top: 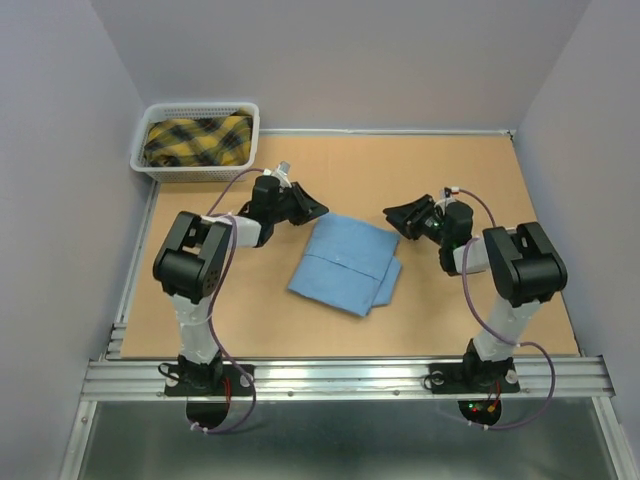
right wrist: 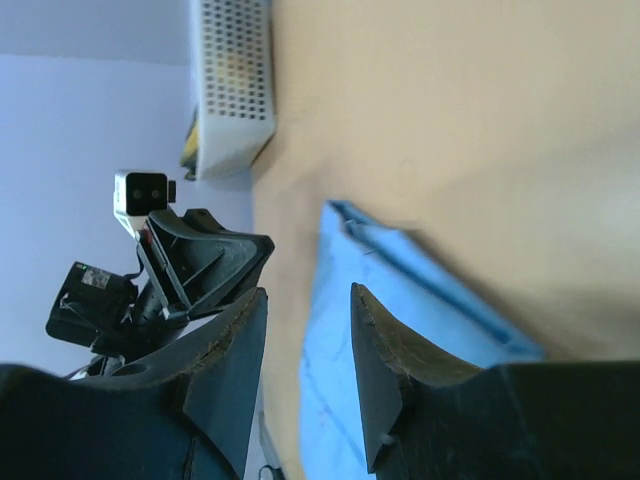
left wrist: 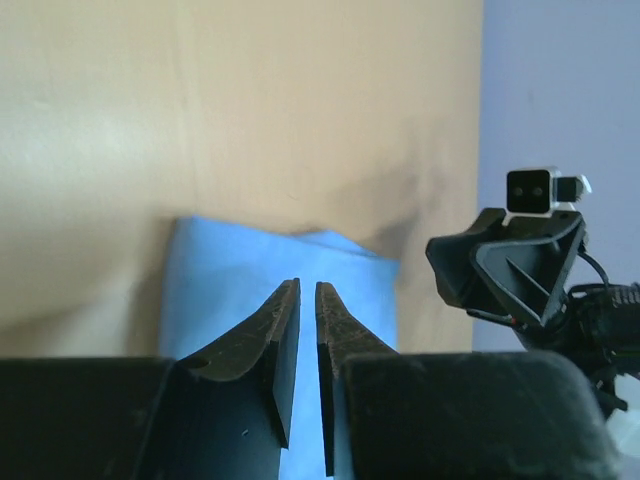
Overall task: Fold and stack the long sleeve shirts
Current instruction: Fold the shirt
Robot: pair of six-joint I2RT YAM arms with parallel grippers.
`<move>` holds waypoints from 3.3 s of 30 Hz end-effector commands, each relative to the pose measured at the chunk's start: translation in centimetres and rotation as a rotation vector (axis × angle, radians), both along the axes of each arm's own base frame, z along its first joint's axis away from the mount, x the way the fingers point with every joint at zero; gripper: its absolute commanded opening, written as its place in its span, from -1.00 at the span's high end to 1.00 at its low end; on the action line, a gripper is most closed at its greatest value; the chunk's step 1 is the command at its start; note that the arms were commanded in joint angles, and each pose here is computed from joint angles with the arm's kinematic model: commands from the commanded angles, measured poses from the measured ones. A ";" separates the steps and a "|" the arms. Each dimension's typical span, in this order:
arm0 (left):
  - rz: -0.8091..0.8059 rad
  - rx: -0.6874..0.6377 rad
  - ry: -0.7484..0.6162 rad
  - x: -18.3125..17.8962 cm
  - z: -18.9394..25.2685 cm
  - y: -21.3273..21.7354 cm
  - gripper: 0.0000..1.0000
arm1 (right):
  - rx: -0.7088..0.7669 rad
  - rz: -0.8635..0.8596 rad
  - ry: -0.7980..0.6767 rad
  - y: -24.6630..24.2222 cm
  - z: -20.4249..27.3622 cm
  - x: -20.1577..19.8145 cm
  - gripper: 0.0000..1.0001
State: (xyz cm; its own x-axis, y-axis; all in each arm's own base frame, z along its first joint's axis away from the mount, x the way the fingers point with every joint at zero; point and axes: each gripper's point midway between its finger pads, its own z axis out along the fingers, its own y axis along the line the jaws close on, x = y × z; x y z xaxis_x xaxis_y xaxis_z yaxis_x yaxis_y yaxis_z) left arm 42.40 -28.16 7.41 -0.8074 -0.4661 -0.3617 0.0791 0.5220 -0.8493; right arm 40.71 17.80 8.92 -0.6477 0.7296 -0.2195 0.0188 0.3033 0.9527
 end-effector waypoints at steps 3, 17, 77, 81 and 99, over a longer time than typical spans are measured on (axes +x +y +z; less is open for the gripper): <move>-0.036 -0.031 -0.137 -6.0 7.0 0.3 0.54 | 0.018 0.115 -0.069 2.1 4.2 -4.3 0.10; -0.083 0.019 -0.011 -18.7 1.2 3.4 0.55 | -0.012 0.492 -0.051 12.4 3.1 -18.5 0.09; -0.107 0.057 -0.056 1.1 -1.8 -2.8 0.50 | -0.140 0.072 0.079 0.0 -6.2 -0.4 0.16; -0.078 0.124 -0.148 0.5 1.4 -0.6 0.33 | -0.186 0.038 -0.009 -1.7 -2.0 0.0 0.14; -0.288 0.958 -0.456 -15.5 4.1 0.6 -0.71 | -0.628 0.002 0.110 -7.3 3.8 -8.6 -0.61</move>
State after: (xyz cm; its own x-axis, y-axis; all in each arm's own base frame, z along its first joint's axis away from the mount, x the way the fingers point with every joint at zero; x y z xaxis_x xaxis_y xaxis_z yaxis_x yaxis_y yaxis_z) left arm 28.06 -31.53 13.69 -0.5751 0.1672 -0.8008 0.5450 0.8084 -0.2225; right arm 34.53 11.59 12.90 -0.6527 0.5390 -0.5324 0.0652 0.7401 0.6693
